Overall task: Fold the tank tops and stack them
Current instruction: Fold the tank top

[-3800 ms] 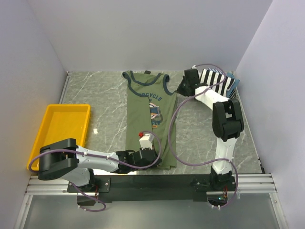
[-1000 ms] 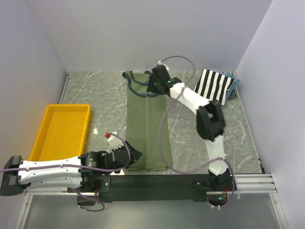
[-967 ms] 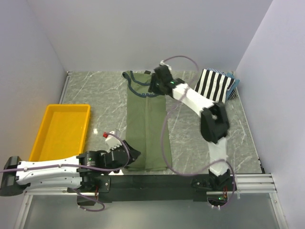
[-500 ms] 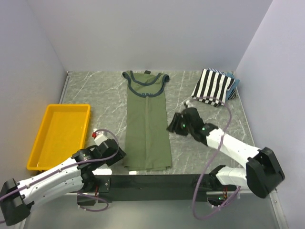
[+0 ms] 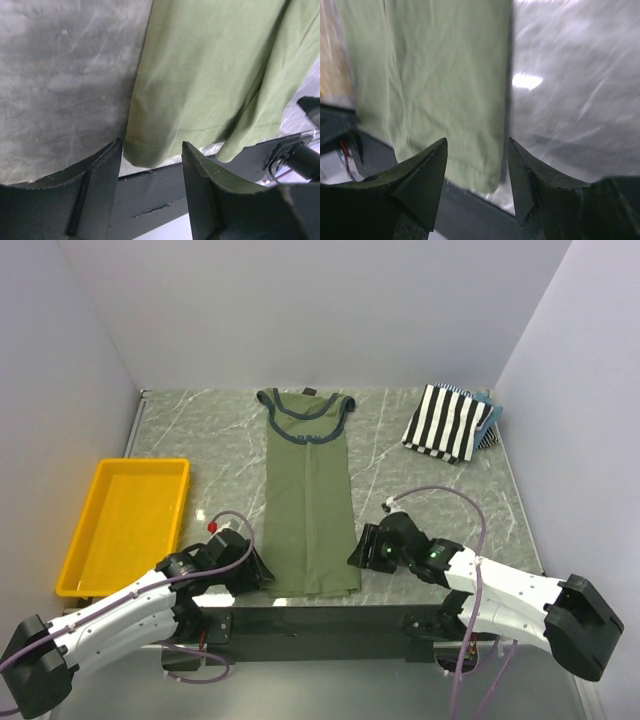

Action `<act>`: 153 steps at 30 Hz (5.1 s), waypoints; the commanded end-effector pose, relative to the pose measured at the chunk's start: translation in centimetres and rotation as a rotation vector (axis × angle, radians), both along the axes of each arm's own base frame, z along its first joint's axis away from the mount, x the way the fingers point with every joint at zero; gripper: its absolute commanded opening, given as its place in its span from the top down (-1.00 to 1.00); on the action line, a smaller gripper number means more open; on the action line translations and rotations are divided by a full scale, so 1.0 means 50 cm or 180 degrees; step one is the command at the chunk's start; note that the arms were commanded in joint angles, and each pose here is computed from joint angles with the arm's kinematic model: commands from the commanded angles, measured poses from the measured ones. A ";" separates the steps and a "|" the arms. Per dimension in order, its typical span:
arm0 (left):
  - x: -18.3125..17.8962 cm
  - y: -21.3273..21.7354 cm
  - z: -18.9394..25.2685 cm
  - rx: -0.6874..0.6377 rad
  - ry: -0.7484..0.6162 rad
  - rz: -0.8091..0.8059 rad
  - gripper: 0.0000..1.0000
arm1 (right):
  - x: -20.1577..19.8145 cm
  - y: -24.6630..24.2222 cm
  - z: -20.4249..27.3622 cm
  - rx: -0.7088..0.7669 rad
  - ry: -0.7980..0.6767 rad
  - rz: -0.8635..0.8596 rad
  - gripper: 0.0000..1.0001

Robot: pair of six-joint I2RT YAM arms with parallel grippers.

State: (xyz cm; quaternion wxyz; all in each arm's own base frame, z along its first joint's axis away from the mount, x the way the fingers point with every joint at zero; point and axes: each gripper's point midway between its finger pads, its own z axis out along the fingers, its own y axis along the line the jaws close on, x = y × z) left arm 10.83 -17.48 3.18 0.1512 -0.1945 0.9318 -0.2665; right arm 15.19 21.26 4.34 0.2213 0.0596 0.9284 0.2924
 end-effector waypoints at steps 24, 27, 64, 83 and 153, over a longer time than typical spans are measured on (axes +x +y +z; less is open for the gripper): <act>-0.050 0.006 -0.068 0.0067 0.0474 -0.0090 0.24 | -0.151 0.017 -0.089 -0.0307 0.0561 0.0356 -0.22; -0.047 0.004 -0.073 0.0084 0.0452 -0.0124 0.45 | -0.158 0.014 -0.100 -0.0367 0.0594 0.0359 -0.15; -0.162 -0.050 0.073 -0.0085 0.0504 -0.0380 0.99 | -0.252 0.082 0.051 -0.0465 0.0372 0.0588 1.00; 0.255 -0.038 0.214 0.0149 -0.0806 0.0242 0.99 | 0.095 0.095 0.202 -0.0580 -0.0792 -0.0167 1.00; 0.628 -0.035 0.083 0.0262 -0.0556 0.0601 0.46 | 0.555 0.170 0.091 -0.0736 -0.0602 -0.0106 0.21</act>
